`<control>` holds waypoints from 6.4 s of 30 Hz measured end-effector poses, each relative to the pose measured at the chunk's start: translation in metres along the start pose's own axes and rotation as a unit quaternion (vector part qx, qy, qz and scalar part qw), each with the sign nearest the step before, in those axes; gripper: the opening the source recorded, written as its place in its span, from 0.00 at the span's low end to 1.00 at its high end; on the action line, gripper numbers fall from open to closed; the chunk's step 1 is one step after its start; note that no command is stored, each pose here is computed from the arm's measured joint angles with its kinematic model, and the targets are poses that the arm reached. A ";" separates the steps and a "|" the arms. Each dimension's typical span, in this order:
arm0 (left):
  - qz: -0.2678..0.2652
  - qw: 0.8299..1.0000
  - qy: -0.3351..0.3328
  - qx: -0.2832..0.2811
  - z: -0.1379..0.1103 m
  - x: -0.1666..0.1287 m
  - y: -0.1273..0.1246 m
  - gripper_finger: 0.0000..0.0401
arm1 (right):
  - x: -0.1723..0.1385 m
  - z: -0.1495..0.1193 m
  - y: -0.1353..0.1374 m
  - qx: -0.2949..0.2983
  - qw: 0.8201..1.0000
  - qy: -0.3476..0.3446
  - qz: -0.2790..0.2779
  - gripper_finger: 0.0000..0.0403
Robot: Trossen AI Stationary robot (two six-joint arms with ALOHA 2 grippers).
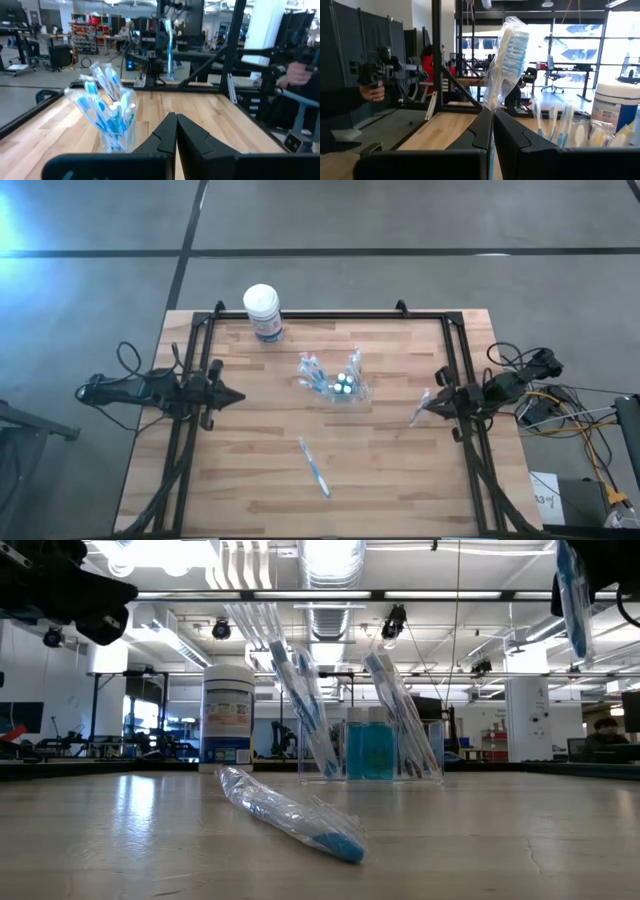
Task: Pick & Place toothbrushing station
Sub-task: Put the blue toothbrush into the transparent organizer
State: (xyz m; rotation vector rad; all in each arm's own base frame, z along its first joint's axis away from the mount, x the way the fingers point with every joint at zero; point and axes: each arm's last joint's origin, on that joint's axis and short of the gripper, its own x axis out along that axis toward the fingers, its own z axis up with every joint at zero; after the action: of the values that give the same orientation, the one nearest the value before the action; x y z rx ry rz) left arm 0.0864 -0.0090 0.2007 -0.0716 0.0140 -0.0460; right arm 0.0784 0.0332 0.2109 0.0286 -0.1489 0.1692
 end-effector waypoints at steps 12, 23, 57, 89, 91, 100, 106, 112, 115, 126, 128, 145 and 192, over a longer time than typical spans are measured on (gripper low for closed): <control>-0.002 0.998 -0.054 -0.039 0.010 -0.001 -0.001 0.03 | 0.007 -0.020 -0.004 0.033 0.998 0.036 -0.037 0.03; 0.004 0.997 -0.051 -0.054 0.010 0.000 0.000 0.03 | 0.009 -0.018 -0.008 0.052 0.996 0.011 -0.065 0.03; 0.018 0.997 -0.040 -0.056 -0.020 0.009 0.002 0.03 | 0.082 -0.030 -0.030 -0.045 0.957 -0.059 -0.281 0.03; 0.015 0.996 -0.059 -0.063 -0.016 0.009 0.002 0.03 | 0.122 -0.090 -0.047 -0.061 0.945 0.042 -0.317 0.03; 0.014 0.995 -0.071 -0.064 -0.014 0.008 0.002 0.03 | 0.122 -0.094 -0.047 -0.059 0.945 0.048 -0.317 0.03; 0.009 0.992 -0.101 -0.081 -0.008 0.007 0.001 0.03 | 0.122 -0.102 -0.047 -0.063 0.944 0.063 -0.316 0.03; 0.009 0.991 -0.100 -0.083 -0.008 0.007 0.001 0.03 | 0.122 -0.109 -0.048 -0.069 0.943 0.086 -0.315 0.03; 0.010 0.992 -0.100 -0.075 -0.008 0.007 0.001 0.03 | 0.120 -0.115 -0.048 -0.068 0.940 0.116 -0.315 0.03; 0.010 0.992 -0.100 -0.070 -0.008 0.007 0.001 0.03 | 0.120 -0.115 -0.048 -0.068 0.939 0.119 -0.315 0.03; 0.009 0.992 -0.099 -0.077 -0.008 0.007 0.001 0.03 | 0.120 -0.106 -0.047 -0.041 0.943 0.089 -0.317 0.12; 0.009 0.992 -0.099 -0.081 -0.008 0.008 0.001 0.03 | 0.121 -0.101 -0.047 -0.037 0.944 0.078 -0.317 0.17; 0.009 0.992 -0.087 -0.091 -0.011 0.008 0.001 0.03 | 0.119 -0.049 -0.036 -0.022 0.955 0.027 -0.295 0.41; -0.045 0.994 -0.051 -0.090 -0.016 0.009 -0.002 0.03 | 0.358 -0.110 0.100 0.158 0.823 0.481 -0.256 0.60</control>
State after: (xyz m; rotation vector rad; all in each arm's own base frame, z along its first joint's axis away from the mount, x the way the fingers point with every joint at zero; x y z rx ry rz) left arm 0.0948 -0.0122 0.1845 -0.2548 -0.0873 -0.1303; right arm 0.4263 0.1952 0.1570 0.3067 0.9067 -0.3474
